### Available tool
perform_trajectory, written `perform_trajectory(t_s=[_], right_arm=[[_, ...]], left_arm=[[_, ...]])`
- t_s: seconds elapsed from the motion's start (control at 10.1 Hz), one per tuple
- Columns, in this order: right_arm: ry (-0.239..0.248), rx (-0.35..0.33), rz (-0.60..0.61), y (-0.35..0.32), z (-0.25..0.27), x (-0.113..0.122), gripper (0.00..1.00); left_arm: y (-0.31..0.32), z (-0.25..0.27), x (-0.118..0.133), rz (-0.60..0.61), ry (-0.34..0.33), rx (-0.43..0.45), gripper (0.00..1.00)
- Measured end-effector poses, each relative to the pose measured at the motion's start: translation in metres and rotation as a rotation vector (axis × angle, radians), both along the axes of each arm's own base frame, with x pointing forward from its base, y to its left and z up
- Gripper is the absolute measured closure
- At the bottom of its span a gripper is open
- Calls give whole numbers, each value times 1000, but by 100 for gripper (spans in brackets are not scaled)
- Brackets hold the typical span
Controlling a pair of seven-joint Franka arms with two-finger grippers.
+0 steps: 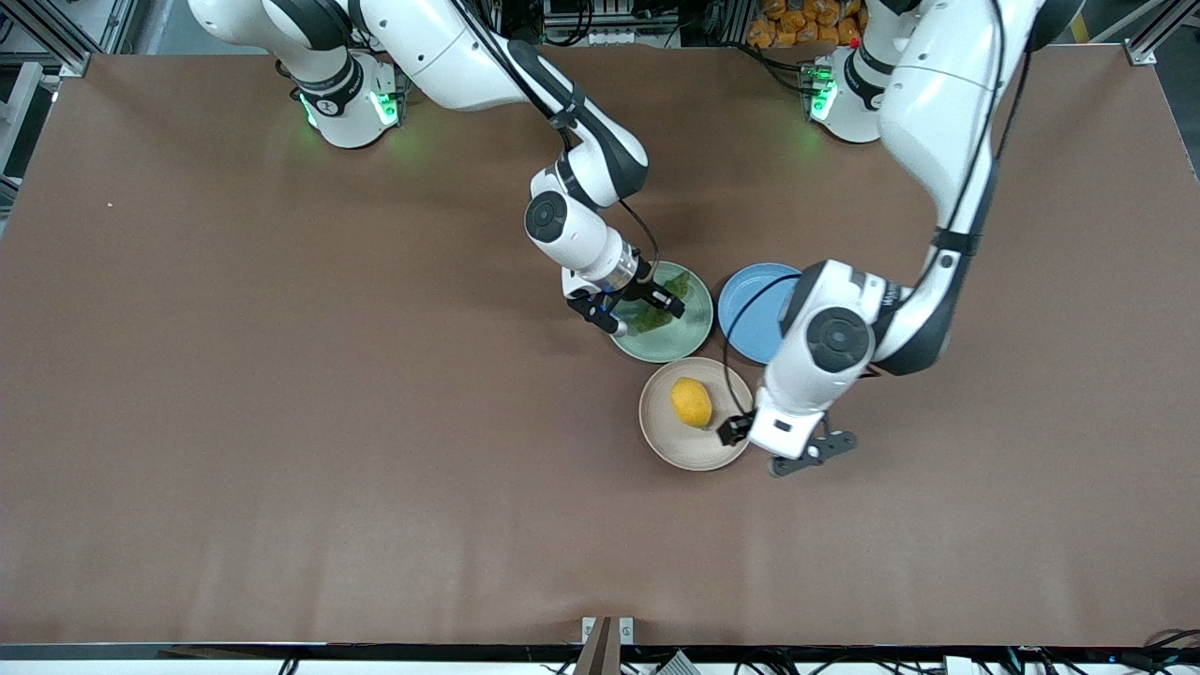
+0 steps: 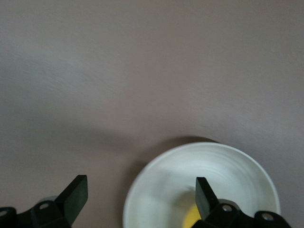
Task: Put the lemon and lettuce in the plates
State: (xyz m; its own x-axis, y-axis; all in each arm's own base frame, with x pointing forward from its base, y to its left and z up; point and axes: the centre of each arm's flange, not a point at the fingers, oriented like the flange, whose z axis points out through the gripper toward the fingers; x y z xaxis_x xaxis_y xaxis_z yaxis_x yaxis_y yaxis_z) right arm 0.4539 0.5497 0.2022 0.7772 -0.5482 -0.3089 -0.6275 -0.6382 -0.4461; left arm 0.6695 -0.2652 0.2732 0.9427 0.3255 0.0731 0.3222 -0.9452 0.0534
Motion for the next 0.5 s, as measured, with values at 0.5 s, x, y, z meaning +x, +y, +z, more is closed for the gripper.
perform_trajectory(t_s=[0.5], right_arm=[[-26, -78, 129, -70, 175, 71, 0]], left_arm=[[97, 24, 18, -48, 85, 47, 0]])
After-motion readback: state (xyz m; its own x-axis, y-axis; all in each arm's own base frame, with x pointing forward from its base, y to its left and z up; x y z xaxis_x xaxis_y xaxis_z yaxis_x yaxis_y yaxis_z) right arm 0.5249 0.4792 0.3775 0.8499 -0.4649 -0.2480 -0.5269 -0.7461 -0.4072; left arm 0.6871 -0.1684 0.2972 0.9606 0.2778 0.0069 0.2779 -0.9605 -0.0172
